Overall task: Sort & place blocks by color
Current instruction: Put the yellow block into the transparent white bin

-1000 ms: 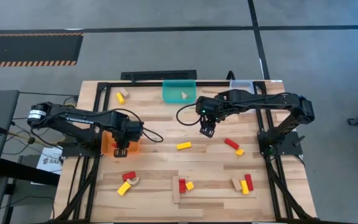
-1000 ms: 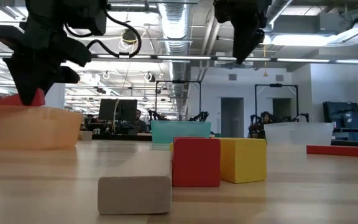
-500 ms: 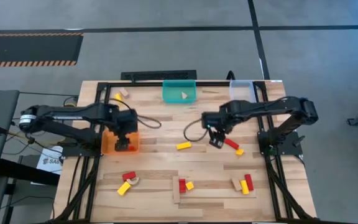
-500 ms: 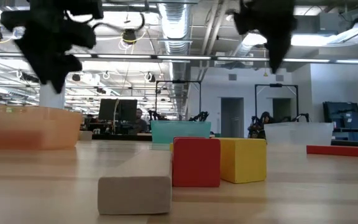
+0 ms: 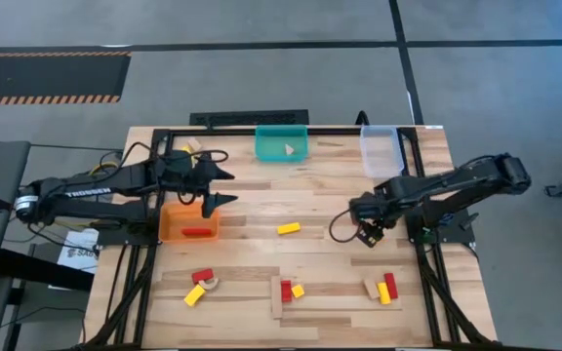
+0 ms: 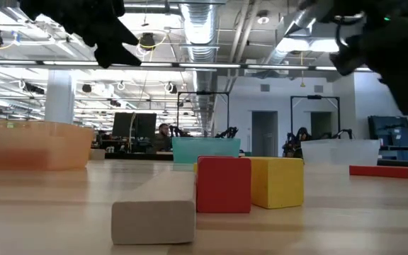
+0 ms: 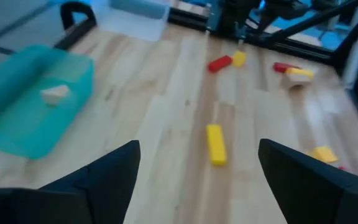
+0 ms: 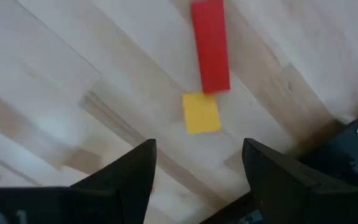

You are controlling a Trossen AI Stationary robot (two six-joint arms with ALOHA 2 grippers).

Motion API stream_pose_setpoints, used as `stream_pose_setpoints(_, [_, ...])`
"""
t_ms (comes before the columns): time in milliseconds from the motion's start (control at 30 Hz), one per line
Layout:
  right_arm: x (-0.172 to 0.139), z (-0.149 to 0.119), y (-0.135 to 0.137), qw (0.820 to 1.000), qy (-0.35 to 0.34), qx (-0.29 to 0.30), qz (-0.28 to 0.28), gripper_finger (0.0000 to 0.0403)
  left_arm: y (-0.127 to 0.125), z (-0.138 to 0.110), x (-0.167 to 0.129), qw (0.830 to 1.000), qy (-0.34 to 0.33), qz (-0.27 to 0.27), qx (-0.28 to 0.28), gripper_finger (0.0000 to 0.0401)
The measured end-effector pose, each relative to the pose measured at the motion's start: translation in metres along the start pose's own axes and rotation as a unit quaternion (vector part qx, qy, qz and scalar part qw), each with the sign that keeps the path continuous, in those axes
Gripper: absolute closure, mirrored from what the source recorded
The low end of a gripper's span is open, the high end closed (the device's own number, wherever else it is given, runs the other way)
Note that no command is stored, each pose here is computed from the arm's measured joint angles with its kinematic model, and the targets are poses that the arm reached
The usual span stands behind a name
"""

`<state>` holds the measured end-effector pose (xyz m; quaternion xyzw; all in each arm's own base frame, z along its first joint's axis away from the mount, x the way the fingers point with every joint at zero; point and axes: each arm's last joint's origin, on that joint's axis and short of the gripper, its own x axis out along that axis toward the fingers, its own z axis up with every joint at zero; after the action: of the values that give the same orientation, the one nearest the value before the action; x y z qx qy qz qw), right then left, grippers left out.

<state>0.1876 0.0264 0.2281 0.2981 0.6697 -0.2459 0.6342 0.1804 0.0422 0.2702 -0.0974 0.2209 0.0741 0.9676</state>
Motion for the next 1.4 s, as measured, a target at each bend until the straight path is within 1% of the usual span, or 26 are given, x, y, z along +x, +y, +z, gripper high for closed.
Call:
stream_pose_setpoints(67, [0.008,-0.004,-0.004,1.000,0.011,-0.002,-0.011,0.0129,0.001,0.000,0.003,1.000,0.003,0.008,0.017,0.0085])
stream_pose_setpoints(133, [0.016,-0.005,-0.006,1.000,0.018,-0.004,-0.020,0.0119,0.002,-0.001,0.004,1.000,0.009,0.013,0.022,0.0085])
stream_pose_setpoints(267, [0.033,-0.004,-0.004,0.999,0.030,-0.027,0.009,0.0107,0.002,-0.002,0.007,1.000,0.015,0.014,0.022,0.0085])
stream_pose_setpoints(333, [0.043,-0.003,-0.004,0.999,0.031,-0.032,0.017,0.0106,0.002,-0.001,0.006,1.000,0.010,0.014,0.023,0.0085])
stream_pose_setpoints(533, [0.067,0.000,-0.007,0.998,0.043,-0.040,-0.002,0.0106,0.002,-0.001,0.006,1.000,0.011,0.014,0.019,0.0085])
stream_pose_setpoints(633, [0.076,0.001,-0.006,0.997,0.052,-0.061,-0.017,0.0106,0.002,-0.001,0.006,1.000,0.010,0.014,0.019,0.0085])
stream_pose_setpoints(767, [0.087,0.007,0.000,0.994,0.054,-0.089,-0.017,0.0106,0.002,-0.001,0.006,1.000,0.009,0.015,0.018,0.0085])
stream_pose_setpoints(867, [0.095,0.009,0.002,0.993,0.066,-0.097,-0.025,0.0108,0.002,-0.001,0.006,1.000,0.009,0.015,0.011,0.0085])
stream_pose_setpoints(967, [0.099,0.011,0.003,0.992,0.078,-0.099,-0.028,0.0125,0.002,-0.001,0.006,1.000,0.009,0.015,0.006,0.0085])
stream_pose_setpoints(1033, [0.100,0.011,0.004,0.991,0.081,-0.101,-0.026,0.0147,0.002,-0.001,0.006,1.000,0.010,0.015,0.006,0.0085])
stream_pose_setpoints(1100, [0.099,0.010,0.003,0.991,0.082,-0.101,-0.024,0.0180,0.002,-0.002,0.006,1.000,0.013,0.015,0.005,0.0085])
stream_pose_setpoints(1167, [0.096,0.009,0.002,0.991,0.084,-0.097,-0.026,0.0223,0.002,-0.002,0.006,1.000,0.016,0.016,0.004,0.0085])
stream_pose_setpoints(1233, [0.089,0.007,0.001,0.990,0.101,-0.092,-0.035,0.0271,0.002,-0.004,0.006,1.000,0.022,0.016,0.003,0.0085])
stream_pose_setpoints(1267, [0.084,0.006,0.001,0.990,0.105,-0.091,-0.037,0.0287,0.002,-0.004,0.006,1.000,0.023,0.016,0.003,0.0085])
stream_pose_setpoints(1333, [0.069,0.007,0.003,0.990,0.100,-0.089,-0.032,0.0287,0.002,-0.004,0.006,1.000,0.023,0.017,0.003,0.0085])
stream_pose_setpoints(1400, [0.052,0.010,0.005,0.993,0.077,-0.090,-0.018,0.0287,0.003,-0.004,0.006,1.000,0.022,0.019,0.008,0.0085])
